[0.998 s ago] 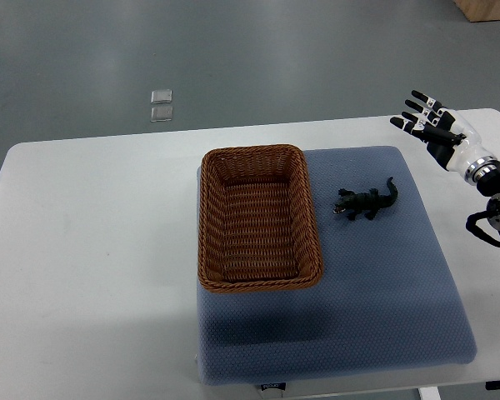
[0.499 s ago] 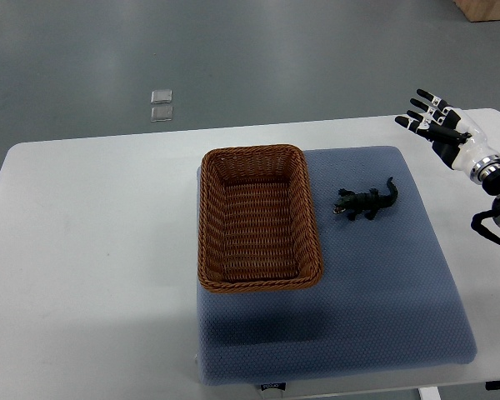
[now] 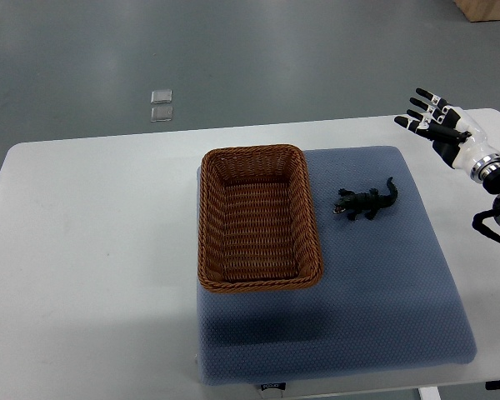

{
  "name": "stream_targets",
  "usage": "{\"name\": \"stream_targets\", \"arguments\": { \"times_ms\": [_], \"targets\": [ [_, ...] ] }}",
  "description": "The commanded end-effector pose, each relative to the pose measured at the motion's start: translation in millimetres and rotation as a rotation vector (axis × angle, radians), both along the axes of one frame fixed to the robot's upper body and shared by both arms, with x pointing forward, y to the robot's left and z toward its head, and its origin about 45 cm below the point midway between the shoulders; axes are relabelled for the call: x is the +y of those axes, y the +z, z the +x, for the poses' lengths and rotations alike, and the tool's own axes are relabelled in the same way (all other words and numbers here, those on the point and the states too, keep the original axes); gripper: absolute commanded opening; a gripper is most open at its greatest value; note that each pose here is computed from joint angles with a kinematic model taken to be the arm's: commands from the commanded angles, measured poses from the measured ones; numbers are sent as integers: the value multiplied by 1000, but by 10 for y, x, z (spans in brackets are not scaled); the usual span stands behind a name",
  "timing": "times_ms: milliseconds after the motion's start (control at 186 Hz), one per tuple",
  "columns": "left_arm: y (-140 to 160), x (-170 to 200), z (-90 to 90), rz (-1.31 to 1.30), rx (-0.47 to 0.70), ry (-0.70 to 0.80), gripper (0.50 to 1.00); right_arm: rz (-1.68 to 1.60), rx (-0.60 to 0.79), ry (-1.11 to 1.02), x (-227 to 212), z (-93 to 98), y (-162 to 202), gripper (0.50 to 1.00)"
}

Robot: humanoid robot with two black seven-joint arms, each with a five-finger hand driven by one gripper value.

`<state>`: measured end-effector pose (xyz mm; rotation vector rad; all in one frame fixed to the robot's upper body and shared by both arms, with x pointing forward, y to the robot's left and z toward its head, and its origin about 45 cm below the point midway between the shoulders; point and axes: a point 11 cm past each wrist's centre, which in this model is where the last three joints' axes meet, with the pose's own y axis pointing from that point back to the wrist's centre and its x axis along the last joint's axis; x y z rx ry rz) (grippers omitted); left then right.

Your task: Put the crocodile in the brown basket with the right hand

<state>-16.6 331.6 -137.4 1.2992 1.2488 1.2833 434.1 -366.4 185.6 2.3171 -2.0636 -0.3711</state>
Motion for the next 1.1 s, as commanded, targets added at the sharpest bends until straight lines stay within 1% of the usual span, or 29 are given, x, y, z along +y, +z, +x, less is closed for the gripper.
{"name": "stream_targets", "arguments": {
  "times_ms": [0,322,381,445,590,639,725,789,880,1095],
  "targets": [
    [0,0,0,0,0,0,1000,-26,6,11,-16,-6,2,932],
    [0,0,0,0,0,0,1000,-122,13,71,-12,-43,-9,932],
    [0,0,0,0,0,0,1000,-143,9,86,-2,-24,30,932],
    [0,0,0,0,0,0,1000,-192,12,115,12,-5,58,932],
    [0,0,0,0,0,0,1000,-313,-2,178,-25,-40,84,932],
    [0,0,0,0,0,0,1000,-364,-17,211,6,-16,138,932],
    [0,0,0,0,0,0,1000,-447,-13,272,52,-39,107,932],
    [0,0,0,0,0,0,1000,-513,-40,329,130,-24,182,932],
    [0,0,0,0,0,0,1000,-634,-36,424,213,-77,165,932],
    [0,0,0,0,0,1,1000,-872,-64,584,399,-137,123,932]
  ]
}}
